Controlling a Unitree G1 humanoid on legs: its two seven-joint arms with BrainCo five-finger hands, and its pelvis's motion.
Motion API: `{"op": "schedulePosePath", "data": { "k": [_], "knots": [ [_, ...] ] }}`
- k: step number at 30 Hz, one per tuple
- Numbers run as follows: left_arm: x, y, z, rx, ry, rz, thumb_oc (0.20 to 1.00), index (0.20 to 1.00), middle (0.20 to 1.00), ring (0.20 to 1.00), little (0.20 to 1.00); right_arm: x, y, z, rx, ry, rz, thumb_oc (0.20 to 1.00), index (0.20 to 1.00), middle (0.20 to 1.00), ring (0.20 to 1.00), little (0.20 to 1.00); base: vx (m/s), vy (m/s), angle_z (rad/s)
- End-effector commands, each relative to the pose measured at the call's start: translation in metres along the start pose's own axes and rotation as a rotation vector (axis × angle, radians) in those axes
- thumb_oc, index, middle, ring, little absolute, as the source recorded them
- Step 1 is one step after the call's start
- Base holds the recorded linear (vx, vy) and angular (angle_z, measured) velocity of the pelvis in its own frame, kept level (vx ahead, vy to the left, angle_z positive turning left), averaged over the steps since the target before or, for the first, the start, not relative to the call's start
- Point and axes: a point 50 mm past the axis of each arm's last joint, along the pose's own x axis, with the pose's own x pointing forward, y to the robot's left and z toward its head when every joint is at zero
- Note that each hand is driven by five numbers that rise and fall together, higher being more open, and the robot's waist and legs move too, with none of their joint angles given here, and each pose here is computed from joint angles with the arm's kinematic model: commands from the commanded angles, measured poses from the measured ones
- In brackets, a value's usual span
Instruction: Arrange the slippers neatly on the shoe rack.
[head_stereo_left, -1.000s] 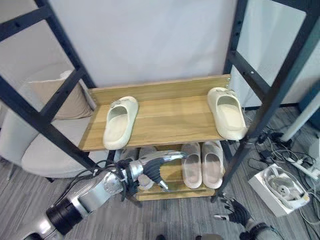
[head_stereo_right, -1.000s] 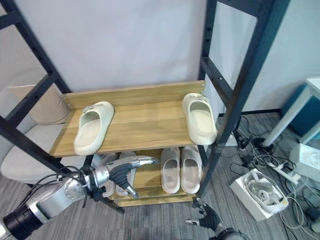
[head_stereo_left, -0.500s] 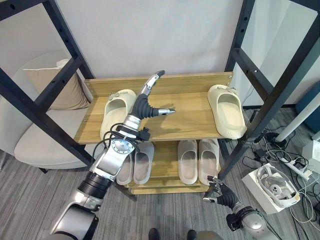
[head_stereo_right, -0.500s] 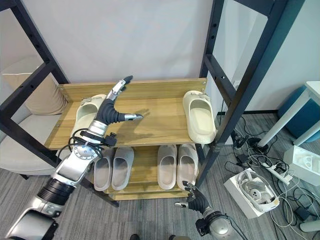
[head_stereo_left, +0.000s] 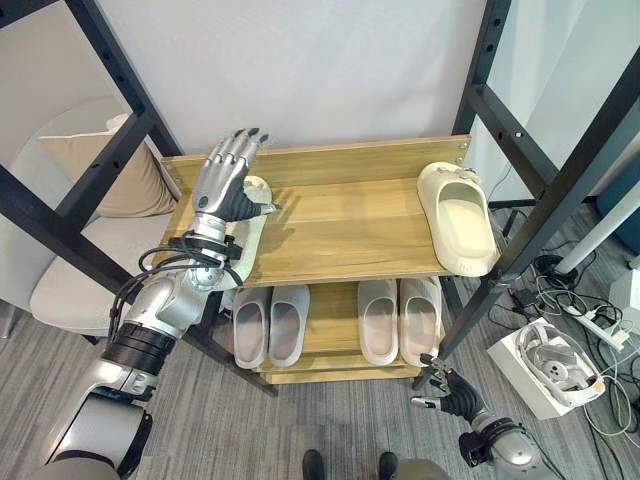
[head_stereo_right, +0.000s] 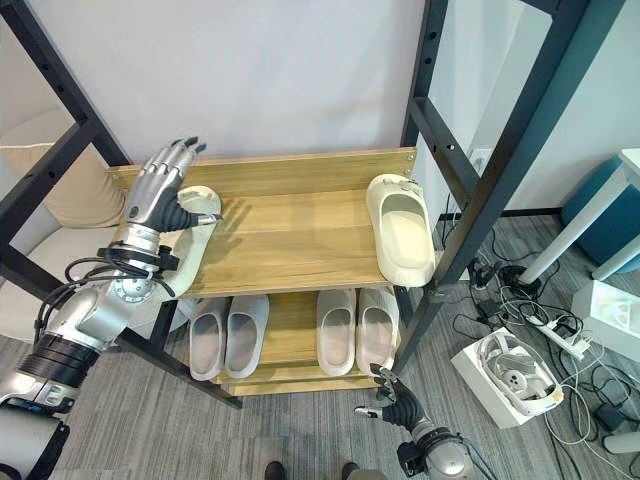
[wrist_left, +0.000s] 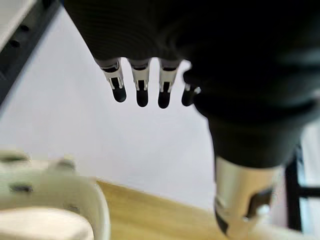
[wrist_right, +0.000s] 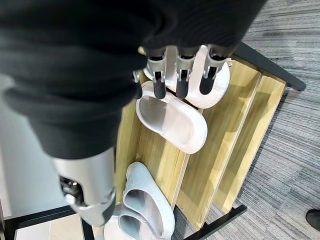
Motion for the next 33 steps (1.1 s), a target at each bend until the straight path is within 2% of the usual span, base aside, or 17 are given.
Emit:
{"op": "schedulePosePath", "data": {
  "k": [1, 6, 12, 18, 22, 27, 28, 29, 30, 33],
  "knots": [
    [0.017, 0.041, -0.003, 0.011, -0.020, 0.206, 1.000, 1.000, 1.000, 1.000, 1.000, 0.006, 0.010, 0.023, 0.053, -0.139, 0.014, 1.000, 1.000, 1.000, 1.000, 1.000, 0.00, 0.000, 0.00],
    [0.011, 0.053, -0.009, 0.031, -0.015, 0.240, 1.000, 1.000, 1.000, 1.000, 1.000, 0.006, 0.011, 0.021, 0.058, -0.129, 0.017, 1.000, 1.000, 1.000, 1.000, 1.000, 0.00, 0.000, 0.00],
    [0.000, 0.051, -0.026, 0.081, 0.046, 0.206, 1.000, 1.000, 1.000, 1.000, 1.000, 0.005, 0.011, 0.018, 0.057, -0.121, 0.014, 1.000, 1.000, 1.000, 1.000, 1.000, 0.00, 0.000, 0.00],
    [-0.016, 0.022, -0.046, 0.122, 0.152, 0.081, 1.000, 1.000, 1.000, 1.000, 1.000, 0.003, 0.008, 0.020, 0.051, -0.127, -0.004, 1.000, 1.000, 1.000, 1.000, 1.000, 0.02, 0.011, -0.01],
    [-0.009, 0.013, -0.054, 0.163, 0.210, 0.063, 1.000, 1.000, 1.000, 1.000, 1.000, 0.001, 0.003, 0.022, 0.042, -0.137, -0.023, 1.000, 1.000, 1.000, 1.000, 1.000, 0.03, 0.027, -0.07],
    [0.002, 0.016, -0.064, 0.172, 0.274, 0.082, 1.000, 1.000, 1.000, 1.000, 1.000, 0.000, 0.002, 0.022, 0.035, -0.133, -0.027, 1.000, 1.000, 1.000, 1.000, 1.000, 0.02, 0.011, -0.13],
    [0.003, 0.016, -0.064, 0.172, 0.273, 0.083, 0.871, 0.871, 0.871, 0.871, 0.871, 0.000, 0.002, 0.022, 0.036, -0.134, -0.027, 1.000, 1.000, 1.000, 1.000, 1.000, 0.02, 0.011, -0.05],
    [0.007, 0.018, -0.067, 0.190, 0.286, 0.080, 0.448, 0.448, 0.448, 0.448, 0.448, -0.001, 0.001, 0.021, 0.032, -0.132, -0.025, 1.000, 1.000, 1.000, 1.000, 1.000, 0.03, 0.008, -0.07],
    [0.009, 0.020, -0.068, 0.199, 0.286, 0.078, 0.200, 0.200, 0.200, 0.200, 0.200, -0.001, 0.001, 0.022, 0.031, -0.134, -0.023, 1.000, 1.000, 1.000, 1.000, 1.000, 0.04, 0.006, -0.12],
    [0.017, 0.027, -0.075, 0.248, 0.300, 0.063, 0.200, 0.200, 0.200, 0.200, 0.200, -0.003, 0.000, 0.022, 0.028, -0.137, -0.020, 1.000, 1.000, 1.000, 1.000, 1.000, 0.02, -0.001, -0.21]
  ]
}}
